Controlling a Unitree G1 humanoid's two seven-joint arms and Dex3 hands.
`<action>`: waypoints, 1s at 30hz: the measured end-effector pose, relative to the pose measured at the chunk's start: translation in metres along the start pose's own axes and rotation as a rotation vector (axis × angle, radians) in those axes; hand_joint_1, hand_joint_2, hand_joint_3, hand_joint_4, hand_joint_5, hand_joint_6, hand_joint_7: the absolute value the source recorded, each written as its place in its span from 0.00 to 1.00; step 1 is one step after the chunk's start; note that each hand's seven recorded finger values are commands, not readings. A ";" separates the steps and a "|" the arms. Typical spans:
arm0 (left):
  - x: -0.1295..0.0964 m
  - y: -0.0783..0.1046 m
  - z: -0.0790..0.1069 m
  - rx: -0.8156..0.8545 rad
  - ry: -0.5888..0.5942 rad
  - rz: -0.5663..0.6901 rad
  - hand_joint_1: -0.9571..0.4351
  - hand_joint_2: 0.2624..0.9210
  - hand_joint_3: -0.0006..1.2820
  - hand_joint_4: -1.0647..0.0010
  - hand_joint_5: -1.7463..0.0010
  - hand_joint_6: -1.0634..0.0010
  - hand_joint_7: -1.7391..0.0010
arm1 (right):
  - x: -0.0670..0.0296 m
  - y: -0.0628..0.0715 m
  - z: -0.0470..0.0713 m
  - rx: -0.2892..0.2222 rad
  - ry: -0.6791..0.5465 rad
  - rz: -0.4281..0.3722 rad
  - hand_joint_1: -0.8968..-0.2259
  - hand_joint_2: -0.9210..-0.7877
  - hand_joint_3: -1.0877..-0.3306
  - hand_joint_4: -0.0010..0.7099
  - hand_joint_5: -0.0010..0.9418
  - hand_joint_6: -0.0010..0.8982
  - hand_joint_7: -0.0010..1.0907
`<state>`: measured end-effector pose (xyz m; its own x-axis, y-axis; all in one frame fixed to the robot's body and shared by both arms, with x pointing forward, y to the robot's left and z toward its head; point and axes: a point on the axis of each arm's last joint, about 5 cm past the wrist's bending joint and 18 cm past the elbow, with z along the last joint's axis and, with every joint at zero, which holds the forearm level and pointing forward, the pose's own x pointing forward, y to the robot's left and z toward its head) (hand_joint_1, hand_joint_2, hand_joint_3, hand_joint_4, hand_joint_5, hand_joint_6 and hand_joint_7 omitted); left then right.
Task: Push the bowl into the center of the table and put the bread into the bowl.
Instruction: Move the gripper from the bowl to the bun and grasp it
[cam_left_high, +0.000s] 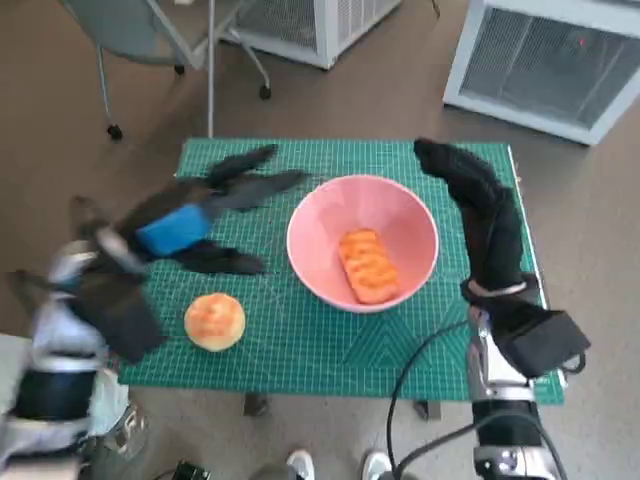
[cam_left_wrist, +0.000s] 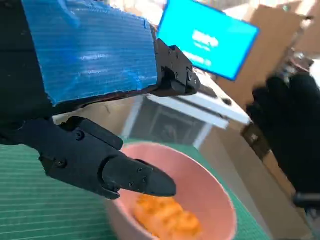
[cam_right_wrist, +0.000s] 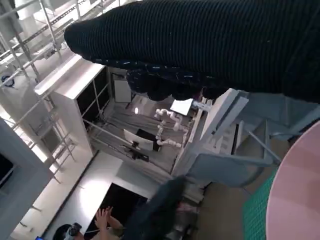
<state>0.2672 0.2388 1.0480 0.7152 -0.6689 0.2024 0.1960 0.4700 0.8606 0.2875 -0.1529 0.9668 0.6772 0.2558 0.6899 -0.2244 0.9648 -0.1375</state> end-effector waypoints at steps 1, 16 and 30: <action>-0.004 0.002 0.000 0.003 0.011 -0.001 0.19 0.98 0.05 0.92 0.99 0.70 0.99 | 0.0003 0.000 0.000 0.000 0.000 0.000 0.30 0.00 0.40 0.24 0.00 0.00 0.47; -0.050 0.009 -0.015 -0.133 0.244 -0.194 0.37 0.79 0.00 0.90 1.00 0.68 0.99 | 0.0022 0.002 -0.002 0.012 0.001 0.011 0.31 0.00 0.40 0.24 0.00 0.00 0.47; -0.050 -0.006 -0.008 -0.145 0.395 -0.367 0.49 0.70 0.00 0.90 1.00 0.68 1.00 | 0.0026 0.003 -0.004 0.027 0.009 0.021 0.32 0.00 0.40 0.24 0.00 0.00 0.47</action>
<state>0.2359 0.2742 1.0288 0.7739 -0.5505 -0.3132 0.5503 0.3395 0.7628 0.2915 -0.1496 0.9654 0.6784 0.2767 0.6806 -0.2574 0.9572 -0.1327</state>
